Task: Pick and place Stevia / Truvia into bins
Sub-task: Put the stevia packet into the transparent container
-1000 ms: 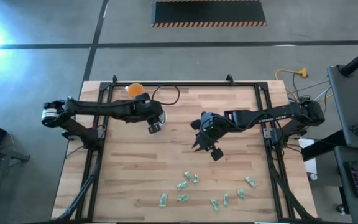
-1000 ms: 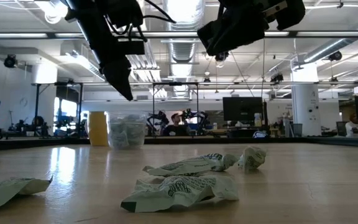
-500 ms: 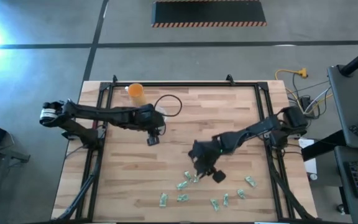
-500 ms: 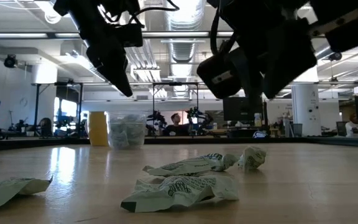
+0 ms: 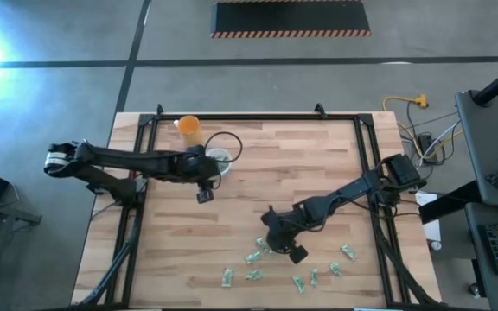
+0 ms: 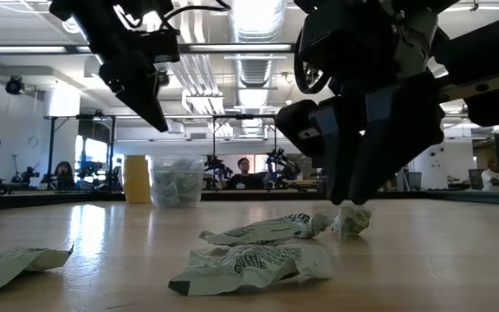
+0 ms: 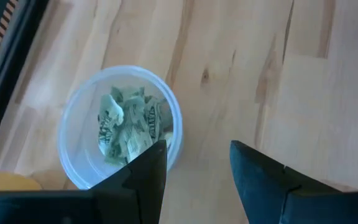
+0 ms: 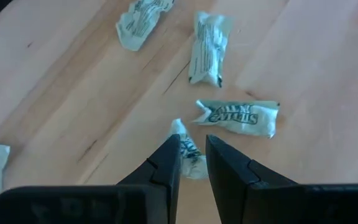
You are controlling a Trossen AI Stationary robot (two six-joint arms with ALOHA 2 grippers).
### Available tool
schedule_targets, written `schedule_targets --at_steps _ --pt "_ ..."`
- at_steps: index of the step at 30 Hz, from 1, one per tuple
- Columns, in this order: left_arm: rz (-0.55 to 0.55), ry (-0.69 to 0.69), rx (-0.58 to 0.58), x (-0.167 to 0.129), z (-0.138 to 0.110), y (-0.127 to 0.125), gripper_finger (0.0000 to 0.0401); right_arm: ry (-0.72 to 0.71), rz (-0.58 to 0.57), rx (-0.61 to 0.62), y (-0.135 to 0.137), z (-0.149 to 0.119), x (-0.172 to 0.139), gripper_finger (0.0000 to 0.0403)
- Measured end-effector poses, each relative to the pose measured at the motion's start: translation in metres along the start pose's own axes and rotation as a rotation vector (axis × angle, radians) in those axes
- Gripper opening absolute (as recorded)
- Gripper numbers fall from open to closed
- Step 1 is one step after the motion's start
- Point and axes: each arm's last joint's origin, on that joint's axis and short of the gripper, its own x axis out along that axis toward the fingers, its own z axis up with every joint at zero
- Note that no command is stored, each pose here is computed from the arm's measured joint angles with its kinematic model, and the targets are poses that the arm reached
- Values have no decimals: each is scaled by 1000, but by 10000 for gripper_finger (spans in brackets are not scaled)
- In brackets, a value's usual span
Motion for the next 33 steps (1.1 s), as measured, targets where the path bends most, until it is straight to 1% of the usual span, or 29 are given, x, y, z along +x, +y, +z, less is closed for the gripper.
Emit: schedule_targets --at_steps 5,14,19,26,31,33 --pt "-5 -37 -38 -10 -9 4 160 9 6 33 3 -3 1 68" --pt "-28 -116 -44 -21 -22 3 160 27 -15 66 3 -12 4 68" --pt "-46 -168 -68 -29 -20 2 160 24 -24 86 3 -17 6 68" --pt "-80 -230 -55 -35 -17 -6 160 32 -45 115 4 -27 7 68" --pt "-97 -263 -50 -37 -14 -11 160 40 -82 114 4 -27 8 66" --pt "-105 -278 -48 -38 -13 -13 160 43 -87 99 5 -27 8 57"
